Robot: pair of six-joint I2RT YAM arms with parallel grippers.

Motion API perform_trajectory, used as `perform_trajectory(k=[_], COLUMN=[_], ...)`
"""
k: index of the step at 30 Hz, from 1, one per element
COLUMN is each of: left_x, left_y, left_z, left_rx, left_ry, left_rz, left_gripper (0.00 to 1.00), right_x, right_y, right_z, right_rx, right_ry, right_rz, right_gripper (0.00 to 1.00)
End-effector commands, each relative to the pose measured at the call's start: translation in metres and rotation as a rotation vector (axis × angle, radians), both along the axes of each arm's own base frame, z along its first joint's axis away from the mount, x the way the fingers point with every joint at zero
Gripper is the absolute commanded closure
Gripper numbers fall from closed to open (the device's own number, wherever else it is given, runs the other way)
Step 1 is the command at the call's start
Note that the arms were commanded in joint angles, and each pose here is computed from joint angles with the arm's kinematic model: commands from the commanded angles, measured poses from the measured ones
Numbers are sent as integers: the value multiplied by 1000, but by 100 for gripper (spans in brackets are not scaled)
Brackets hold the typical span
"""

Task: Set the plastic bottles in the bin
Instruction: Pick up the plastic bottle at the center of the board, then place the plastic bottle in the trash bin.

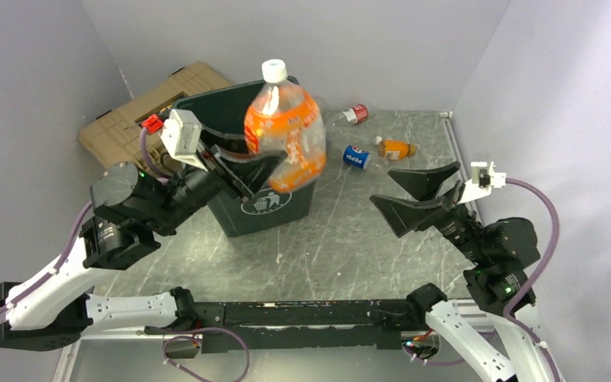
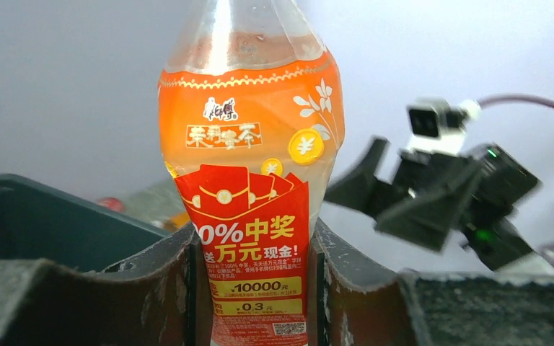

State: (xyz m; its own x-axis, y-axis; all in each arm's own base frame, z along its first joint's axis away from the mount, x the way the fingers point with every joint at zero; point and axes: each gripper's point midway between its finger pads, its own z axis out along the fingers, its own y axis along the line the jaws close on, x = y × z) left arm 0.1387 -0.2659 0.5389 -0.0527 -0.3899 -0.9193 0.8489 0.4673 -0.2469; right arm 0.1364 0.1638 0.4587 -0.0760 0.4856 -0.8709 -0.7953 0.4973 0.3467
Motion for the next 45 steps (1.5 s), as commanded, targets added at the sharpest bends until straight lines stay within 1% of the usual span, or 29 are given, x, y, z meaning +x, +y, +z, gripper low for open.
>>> perform_trajectory(k=[1, 3, 4, 7, 10, 12, 14, 16, 18, 20, 23, 26, 28, 32, 37, 41, 45], left_x=[39, 47, 53, 70, 91, 104, 119, 142, 168, 189, 206, 207, 206, 205, 212, 219, 229], left_y=[35, 49, 55, 69, 75, 73, 75, 89, 111, 128, 127, 119, 119, 122, 128, 129, 131], left_z=[17, 27, 28, 26, 16, 9, 2, -8, -22, -43, -63, -72, -76, -76, -81, -93, -109], left_rx=[45, 38, 77, 159, 286, 362, 395, 381, 340, 327, 299, 245, 205, 112, 9, -32, -22], left_ry=[-55, -73, -104, -125, -154, -173, -152, -61, 70, 193, 288, 339, 362, 378, 424, 462, 508], left_rz=[294, 377, 431, 576, 739, 812, 843, 854, 851, 830, 760, 665, 622, 529, 407, 374, 396], left_gripper=[100, 100, 100, 100, 100, 100, 100, 98, 98, 100, 100, 100, 100, 100, 100, 100, 100], right_x=[4, 11, 13, 20, 32, 39, 44, 50, 59, 58, 59, 65, 66, 69, 73, 79, 84], right_y=[-4, -5, -6, -8, -19, -29, -37, -48, -72, -72, -63, -57, -51, -46, -42, -47, -55], right_z=[-11, -22, -28, -45, -63, -75, -88, -103, -121, -135, -153, -177, -188, -202, -211, -225, -243], right_rx=[13, 9, 4, -20, -40, -45, -37, -8, 55, 21, -41, -84, -89, -90, -104, -117, -151], right_ry=[-18, 9, 21, 57, 107, 141, 173, 230, 315, 323, 367, 439, 458, 478, 488, 527, 587], right_rz=[-36, -59, -68, -99, -190, -255, -309, -375, -518, -516, -479, -472, -449, -431, -427, -468, -529], right_gripper=[0, 0, 0, 0, 0, 0, 0, 0, 1, 1, 1, 1, 1, 1, 1, 1, 1])
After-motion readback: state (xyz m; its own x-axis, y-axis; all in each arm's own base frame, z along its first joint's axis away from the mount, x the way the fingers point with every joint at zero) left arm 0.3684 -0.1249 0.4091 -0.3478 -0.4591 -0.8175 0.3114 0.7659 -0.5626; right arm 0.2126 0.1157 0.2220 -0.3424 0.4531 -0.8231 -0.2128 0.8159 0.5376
